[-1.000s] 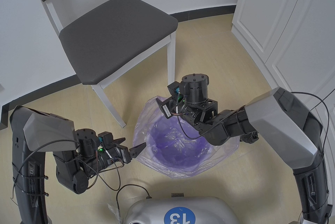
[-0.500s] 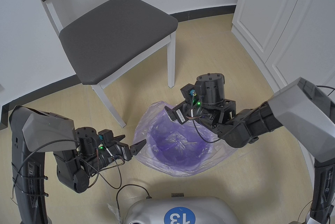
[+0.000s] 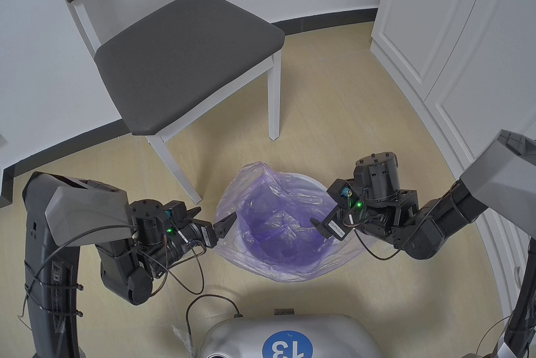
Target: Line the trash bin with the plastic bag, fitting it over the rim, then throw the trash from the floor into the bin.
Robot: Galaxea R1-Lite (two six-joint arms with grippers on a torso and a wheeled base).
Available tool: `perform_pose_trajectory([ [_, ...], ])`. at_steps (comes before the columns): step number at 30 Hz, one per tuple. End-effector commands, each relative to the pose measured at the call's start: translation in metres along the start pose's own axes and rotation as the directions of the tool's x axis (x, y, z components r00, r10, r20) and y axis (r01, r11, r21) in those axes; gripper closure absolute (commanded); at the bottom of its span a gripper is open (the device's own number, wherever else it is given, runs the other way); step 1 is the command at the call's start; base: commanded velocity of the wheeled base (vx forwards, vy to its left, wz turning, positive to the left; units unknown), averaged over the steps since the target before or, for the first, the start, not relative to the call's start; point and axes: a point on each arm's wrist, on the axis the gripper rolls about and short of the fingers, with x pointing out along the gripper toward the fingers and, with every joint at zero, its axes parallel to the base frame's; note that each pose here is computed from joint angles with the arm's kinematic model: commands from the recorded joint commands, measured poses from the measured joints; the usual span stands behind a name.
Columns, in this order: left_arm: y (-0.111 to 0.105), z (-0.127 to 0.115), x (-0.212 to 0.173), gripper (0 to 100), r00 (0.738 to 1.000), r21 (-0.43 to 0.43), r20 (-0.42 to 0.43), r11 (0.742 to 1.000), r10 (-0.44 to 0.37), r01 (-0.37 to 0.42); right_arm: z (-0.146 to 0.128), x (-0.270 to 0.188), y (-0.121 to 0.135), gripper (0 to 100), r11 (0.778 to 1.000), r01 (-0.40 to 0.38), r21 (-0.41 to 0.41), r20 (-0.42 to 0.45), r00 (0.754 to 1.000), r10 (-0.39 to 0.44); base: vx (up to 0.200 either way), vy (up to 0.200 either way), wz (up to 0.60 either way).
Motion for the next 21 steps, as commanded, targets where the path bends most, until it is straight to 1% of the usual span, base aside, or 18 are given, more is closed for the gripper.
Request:
perform_pose_trajectory([
  [1,0.001,-0.005,0.005,0,1.000,0.004,0.006,1.000,0.006,-0.006,-0.015,0.016,-0.003,0,1.000,0.017,0.005,-0.020,1.000,-0.017,0.000,0.000,0.00],
  [5,0.007,-0.007,0.007,0,0.999,0.004,0.010,0.999,0.035,-0.035,-0.016,0.031,-0.013,0,0.998,0.060,0.026,0.005,0.998,-0.061,0.000,0.000,0.00],
  [6,0.007,-0.007,0.007,0,0.999,0.004,0.010,0.999,0.035,-0.035,-0.016,0.031,-0.013,0,0.998,0.060,0.026,0.005,0.998,-0.061,0.000,0.000,0.00],
  [8,0.012,-0.004,0.007,0,0.998,0.003,0.023,0.999,0.052,-0.052,-0.011,0.038,-0.022,0,0.995,0.087,0.043,0.026,0.996,-0.088,0.000,0.000,0.00],
  [12,0.013,-0.002,0.007,0,0.998,0.003,0.031,0.998,0.060,-0.060,-0.004,0.042,-0.027,0,0.992,0.108,0.065,0.051,0.992,-0.112,0.000,0.000,0.00],
  [16,0.013,-0.002,0.007,0,0.995,0.006,0.037,0.996,0.090,-0.090,0.001,0.041,-0.028,0,0.986,0.114,0.123,0.062,0.991,-0.122,0.000,0.000,0.00],
  [19,0.010,-0.006,0.007,0,0.996,0.014,0.024,0.996,0.088,-0.088,0.003,0.042,-0.030,0,0.976,0.114,0.188,0.073,0.989,-0.130,0.000,0.000,0.00],
  [21,0.007,-0.007,0.006,0,0.996,0.020,0.017,0.996,0.085,-0.085,0.003,0.042,-0.033,0,0.970,0.117,0.213,0.071,0.988,-0.135,0.000,0.000,0.00],
])
